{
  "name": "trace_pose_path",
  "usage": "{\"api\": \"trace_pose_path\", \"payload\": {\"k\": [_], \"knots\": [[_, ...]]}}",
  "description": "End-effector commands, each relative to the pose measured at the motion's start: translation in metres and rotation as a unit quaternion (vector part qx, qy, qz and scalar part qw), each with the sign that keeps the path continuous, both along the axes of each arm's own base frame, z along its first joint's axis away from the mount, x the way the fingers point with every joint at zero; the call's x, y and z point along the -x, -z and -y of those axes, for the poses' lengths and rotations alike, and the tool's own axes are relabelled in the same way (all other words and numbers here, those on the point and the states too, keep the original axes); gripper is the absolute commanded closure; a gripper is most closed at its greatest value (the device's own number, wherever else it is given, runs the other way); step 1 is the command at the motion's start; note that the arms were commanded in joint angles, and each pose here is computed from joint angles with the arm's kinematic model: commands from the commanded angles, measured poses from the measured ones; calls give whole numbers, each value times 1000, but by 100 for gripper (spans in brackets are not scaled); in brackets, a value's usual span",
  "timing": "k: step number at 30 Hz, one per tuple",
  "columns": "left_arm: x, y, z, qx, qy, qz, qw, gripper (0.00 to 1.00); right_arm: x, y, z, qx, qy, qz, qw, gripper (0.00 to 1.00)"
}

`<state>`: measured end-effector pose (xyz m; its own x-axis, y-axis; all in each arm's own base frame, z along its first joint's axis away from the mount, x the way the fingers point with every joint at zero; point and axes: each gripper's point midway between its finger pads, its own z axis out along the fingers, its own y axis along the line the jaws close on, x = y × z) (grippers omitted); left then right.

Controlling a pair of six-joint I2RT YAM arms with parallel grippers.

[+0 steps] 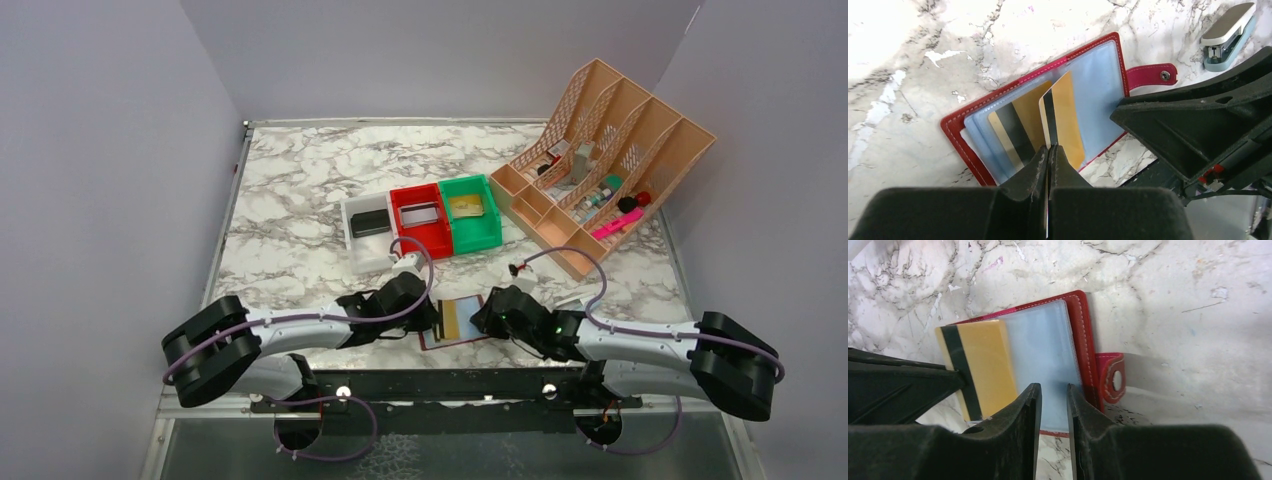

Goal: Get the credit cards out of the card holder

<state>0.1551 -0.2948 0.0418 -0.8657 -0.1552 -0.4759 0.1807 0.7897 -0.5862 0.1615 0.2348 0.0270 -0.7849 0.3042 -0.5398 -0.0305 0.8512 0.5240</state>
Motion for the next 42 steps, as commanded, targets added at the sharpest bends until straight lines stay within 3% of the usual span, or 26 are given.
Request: {"api": "trace_pose_path", "payload": {"k": [1, 9, 12, 15, 25, 29, 42], "knots": [[-4, -2, -24, -71, 14, 38, 997, 100, -7, -9, 14, 44, 5, 28, 999, 69], [-19, -30, -38, -98, 2, 92, 991, 100, -39, -72, -7, 19, -3, 128, 992, 67], [-21, -35, -41, -106, 1, 98, 989, 100, -54, -98, -17, 14, 3, 164, 986, 60], [-21, -35, -43, -114, 4, 98, 989, 100, -64, -116, -33, 0, -3, 182, 983, 59], [-28, -50, -40, -102, -2, 123, 987, 100, -43, -69, -57, -54, -62, 114, 990, 55], [-29, -54, -34, -87, 3, 121, 989, 100, -45, -75, -57, -52, -73, 125, 988, 52], [-43, -85, -37, -2, 9, 127, 992, 100, -34, -83, -72, -136, -165, 122, 969, 46]]}}
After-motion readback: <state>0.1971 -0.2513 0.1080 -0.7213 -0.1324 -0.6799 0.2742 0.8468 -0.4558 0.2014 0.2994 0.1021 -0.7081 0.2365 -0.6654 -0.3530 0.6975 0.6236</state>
